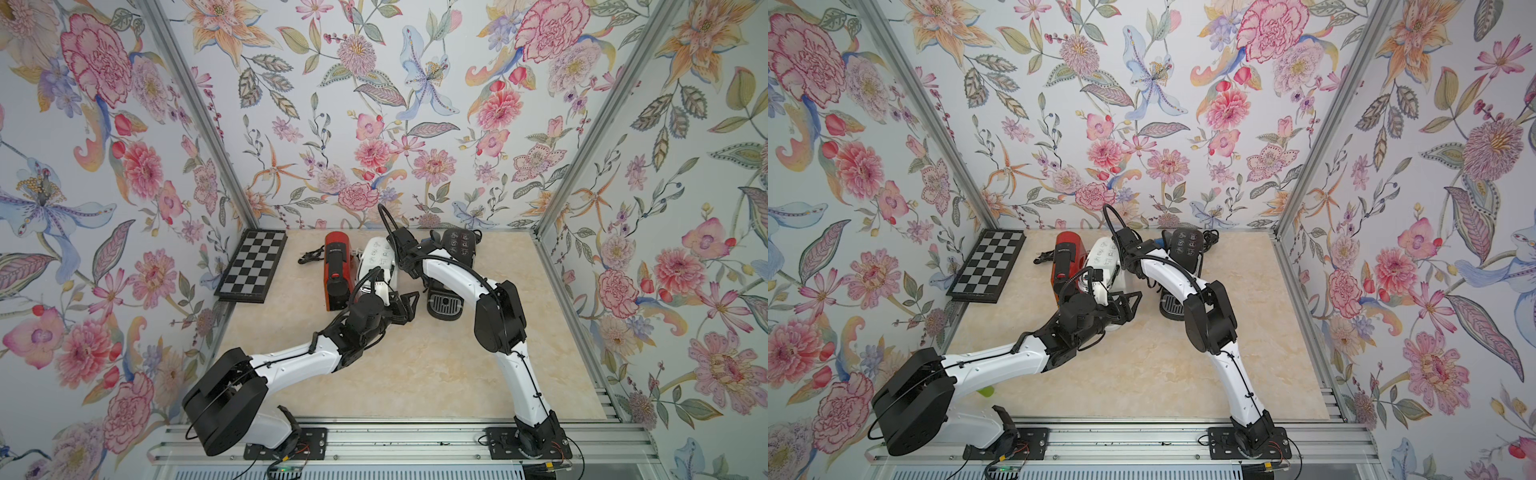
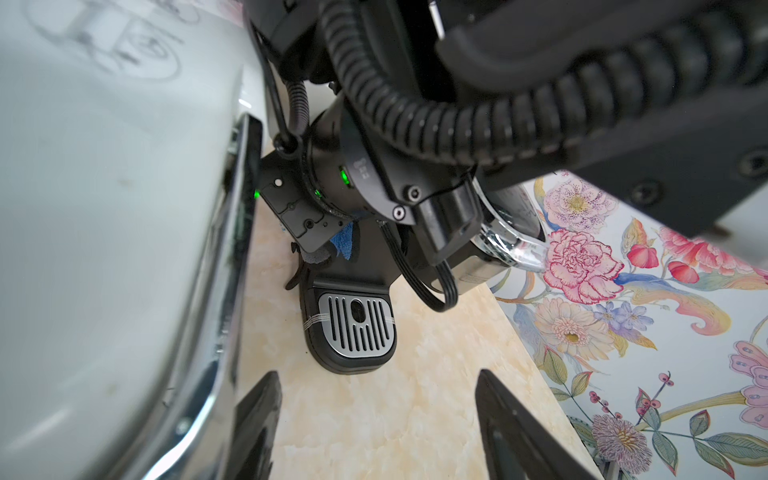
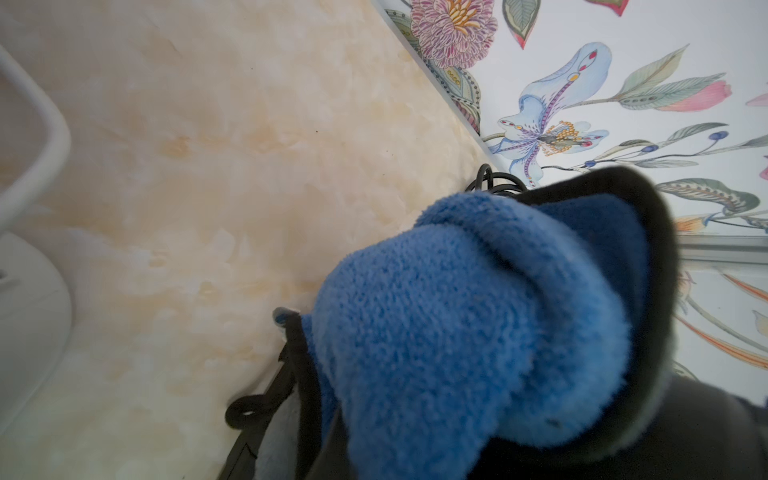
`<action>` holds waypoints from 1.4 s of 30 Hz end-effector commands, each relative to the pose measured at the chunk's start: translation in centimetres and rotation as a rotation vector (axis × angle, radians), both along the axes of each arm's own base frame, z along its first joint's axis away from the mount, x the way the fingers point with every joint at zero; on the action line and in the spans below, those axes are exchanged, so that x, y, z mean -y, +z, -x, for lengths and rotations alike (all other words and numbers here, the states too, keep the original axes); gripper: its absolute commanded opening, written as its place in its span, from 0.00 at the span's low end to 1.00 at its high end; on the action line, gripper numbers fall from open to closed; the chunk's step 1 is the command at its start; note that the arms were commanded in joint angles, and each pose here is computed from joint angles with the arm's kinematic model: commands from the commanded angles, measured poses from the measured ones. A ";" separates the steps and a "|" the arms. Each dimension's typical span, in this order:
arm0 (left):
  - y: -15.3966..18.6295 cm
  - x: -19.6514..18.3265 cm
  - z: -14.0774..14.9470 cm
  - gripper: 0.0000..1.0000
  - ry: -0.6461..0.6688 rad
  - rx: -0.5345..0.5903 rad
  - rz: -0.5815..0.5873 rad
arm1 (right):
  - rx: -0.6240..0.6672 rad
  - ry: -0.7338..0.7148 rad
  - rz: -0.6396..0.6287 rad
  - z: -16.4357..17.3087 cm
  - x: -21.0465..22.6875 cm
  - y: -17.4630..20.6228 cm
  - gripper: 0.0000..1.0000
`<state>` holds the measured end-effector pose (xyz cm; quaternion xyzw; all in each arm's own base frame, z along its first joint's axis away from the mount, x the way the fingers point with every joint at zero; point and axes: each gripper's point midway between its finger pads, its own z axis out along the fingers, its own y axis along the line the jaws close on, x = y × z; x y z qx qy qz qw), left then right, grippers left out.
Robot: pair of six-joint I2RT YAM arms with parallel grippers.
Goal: Wipe the surface of a coffee machine
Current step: Wipe the dirt from the surface of the coffee machine.
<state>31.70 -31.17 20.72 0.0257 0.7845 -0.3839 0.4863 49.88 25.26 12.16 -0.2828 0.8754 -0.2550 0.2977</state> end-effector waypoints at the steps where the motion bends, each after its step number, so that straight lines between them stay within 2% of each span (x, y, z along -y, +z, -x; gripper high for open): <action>1: 1.4 -1.3 -0.8 0.74 0.057 0.032 0.031 | -0.203 -0.008 0.080 3.5 1.4 -6.4 0.01; 6: 1.4 -1.4 -0.7 0.74 0.058 0.032 0.030 | -0.239 0.000 0.063 3.8 1.3 -7.3 0.01; 9: 1.5 -1.6 -0.6 0.75 0.064 0.036 0.030 | -0.223 0.005 0.036 3.6 1.1 -6.1 0.01; 14: 1.7 -1.6 -0.7 0.75 0.066 0.038 0.032 | -0.111 0.020 -0.005 2.4 0.6 -0.3 0.01; 19: 1.6 -1.3 -0.7 0.75 0.056 0.035 0.034 | 0.027 0.017 0.034 1.0 1.6 5.9 0.02; 23: 1.7 -1.2 -0.8 0.75 0.055 0.038 0.037 | 0.097 0.008 0.053 0.5 2.2 9.2 0.01; 30: 1.7 -1.0 -0.8 0.75 0.051 0.036 0.035 | 0.181 0.001 -0.006 0.3 2.1 13.5 0.02; 35: 1.5 -0.9 -0.9 0.75 0.047 0.032 0.034 | 0.154 0.014 0.010 0.1 1.6 12.0 0.02; 42: 1.6 -1.3 -0.7 0.75 0.056 0.034 0.036 | 0.027 0.007 0.042 0.7 1.7 5.6 0.02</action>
